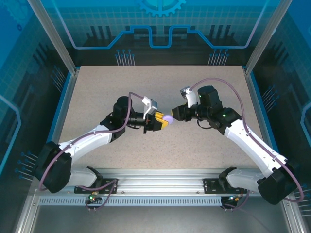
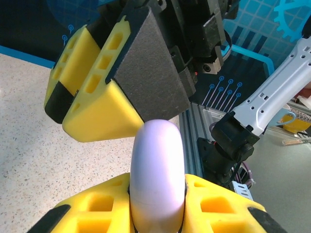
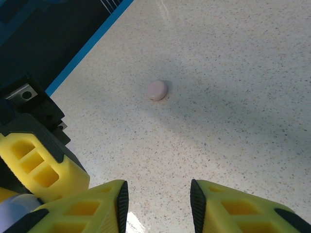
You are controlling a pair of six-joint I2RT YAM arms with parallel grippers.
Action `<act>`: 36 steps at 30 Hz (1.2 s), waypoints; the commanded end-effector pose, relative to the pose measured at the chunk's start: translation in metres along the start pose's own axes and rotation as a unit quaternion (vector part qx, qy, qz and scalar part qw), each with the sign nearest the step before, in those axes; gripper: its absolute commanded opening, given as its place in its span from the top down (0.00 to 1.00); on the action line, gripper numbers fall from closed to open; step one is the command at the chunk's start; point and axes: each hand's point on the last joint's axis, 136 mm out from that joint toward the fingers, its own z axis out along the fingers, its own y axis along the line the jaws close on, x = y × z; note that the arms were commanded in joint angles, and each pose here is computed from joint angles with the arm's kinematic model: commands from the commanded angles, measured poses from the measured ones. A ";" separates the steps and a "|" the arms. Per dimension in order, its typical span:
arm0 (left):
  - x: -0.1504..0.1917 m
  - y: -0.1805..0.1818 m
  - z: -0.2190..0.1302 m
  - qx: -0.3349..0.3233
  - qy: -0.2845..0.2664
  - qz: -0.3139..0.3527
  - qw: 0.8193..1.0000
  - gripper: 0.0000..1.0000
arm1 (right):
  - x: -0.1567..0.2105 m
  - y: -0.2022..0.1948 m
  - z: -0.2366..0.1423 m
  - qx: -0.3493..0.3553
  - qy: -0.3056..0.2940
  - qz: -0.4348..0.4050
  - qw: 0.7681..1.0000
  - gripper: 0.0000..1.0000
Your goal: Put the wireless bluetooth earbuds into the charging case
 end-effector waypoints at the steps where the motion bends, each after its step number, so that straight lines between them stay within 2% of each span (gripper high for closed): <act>1: 0.001 0.025 0.005 -0.053 0.008 -0.039 0.998 0.82 | 0.001 0.000 -0.006 0.021 0.001 -0.001 1.000 0.57; 4: 0.008 0.058 0.002 -0.106 0.013 -0.119 0.987 0.83 | 0.009 -0.037 -0.008 0.124 0.019 0.022 0.992 0.56; 7: 0.020 0.088 -0.003 -0.148 0.012 -0.195 0.969 0.85 | 0.018 -0.060 -0.010 0.183 0.037 0.040 0.982 0.56; 12: 0.054 0.118 -0.003 -0.210 0.060 -0.295 0.930 0.83 | 0.025 -0.072 -0.013 0.207 0.040 0.051 0.976 0.56; 17: 0.092 0.137 0.005 -0.238 0.120 -0.382 0.885 0.84 | 0.027 -0.076 -0.016 0.215 0.043 0.054 0.974 0.55; 20: 0.111 0.145 0.009 -0.245 0.140 -0.417 0.864 0.84 | 0.029 -0.077 -0.017 0.218 0.045 0.053 0.973 0.55; 26: 0.138 0.156 0.010 -0.266 0.174 -0.451 0.834 0.83 | 0.031 -0.080 -0.019 0.222 0.046 0.056 0.972 0.55; 36: 0.171 0.165 0.007 -0.292 0.220 -0.477 0.799 0.80 | 0.033 -0.082 -0.017 0.221 0.050 0.059 0.972 0.54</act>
